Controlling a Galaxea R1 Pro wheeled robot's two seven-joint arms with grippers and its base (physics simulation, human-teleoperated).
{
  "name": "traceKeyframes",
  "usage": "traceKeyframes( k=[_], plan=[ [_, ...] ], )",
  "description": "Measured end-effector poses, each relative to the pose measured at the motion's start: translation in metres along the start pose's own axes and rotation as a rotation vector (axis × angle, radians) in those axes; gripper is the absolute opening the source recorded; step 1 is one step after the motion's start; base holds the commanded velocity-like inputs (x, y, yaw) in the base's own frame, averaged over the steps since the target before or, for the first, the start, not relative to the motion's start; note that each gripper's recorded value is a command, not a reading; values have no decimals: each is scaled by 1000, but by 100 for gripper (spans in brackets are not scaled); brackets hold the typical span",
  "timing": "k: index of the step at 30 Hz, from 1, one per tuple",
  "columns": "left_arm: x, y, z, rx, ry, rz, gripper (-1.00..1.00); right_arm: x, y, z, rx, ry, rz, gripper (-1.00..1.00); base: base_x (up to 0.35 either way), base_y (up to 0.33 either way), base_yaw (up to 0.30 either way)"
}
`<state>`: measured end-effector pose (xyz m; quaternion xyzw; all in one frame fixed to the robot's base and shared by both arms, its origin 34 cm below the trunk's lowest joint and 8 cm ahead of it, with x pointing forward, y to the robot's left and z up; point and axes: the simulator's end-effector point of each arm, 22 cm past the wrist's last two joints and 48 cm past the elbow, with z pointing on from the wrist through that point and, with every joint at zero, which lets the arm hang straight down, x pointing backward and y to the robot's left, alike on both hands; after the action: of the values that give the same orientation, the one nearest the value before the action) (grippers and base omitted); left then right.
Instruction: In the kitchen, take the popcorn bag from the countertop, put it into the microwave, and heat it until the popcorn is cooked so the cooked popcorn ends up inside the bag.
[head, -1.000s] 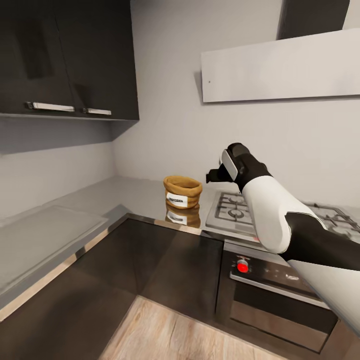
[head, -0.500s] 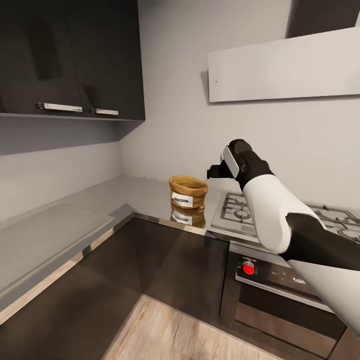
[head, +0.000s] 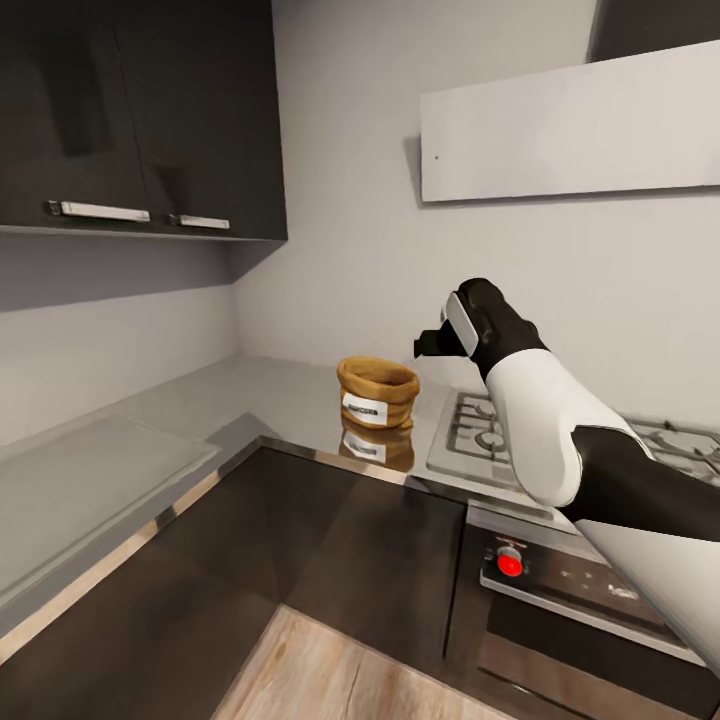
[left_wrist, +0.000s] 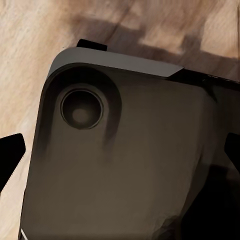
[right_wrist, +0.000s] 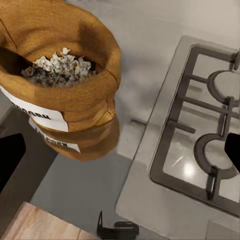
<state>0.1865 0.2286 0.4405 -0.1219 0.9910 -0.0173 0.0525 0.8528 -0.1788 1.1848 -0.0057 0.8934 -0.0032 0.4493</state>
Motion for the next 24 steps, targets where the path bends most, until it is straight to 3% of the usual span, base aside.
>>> traceKeyframes(
  k=[19, 24],
  plan=[
    [0, 0, 0, 0, 0, 0, 100, 4, 2, 3, -6, 11, 1, 100, 254, 0, 0],
    [0, 0, 0, 0, 0, 1, 100, 20, 4, 13, -8, 50, -8, 100, 234, 0, 0]
  ],
)
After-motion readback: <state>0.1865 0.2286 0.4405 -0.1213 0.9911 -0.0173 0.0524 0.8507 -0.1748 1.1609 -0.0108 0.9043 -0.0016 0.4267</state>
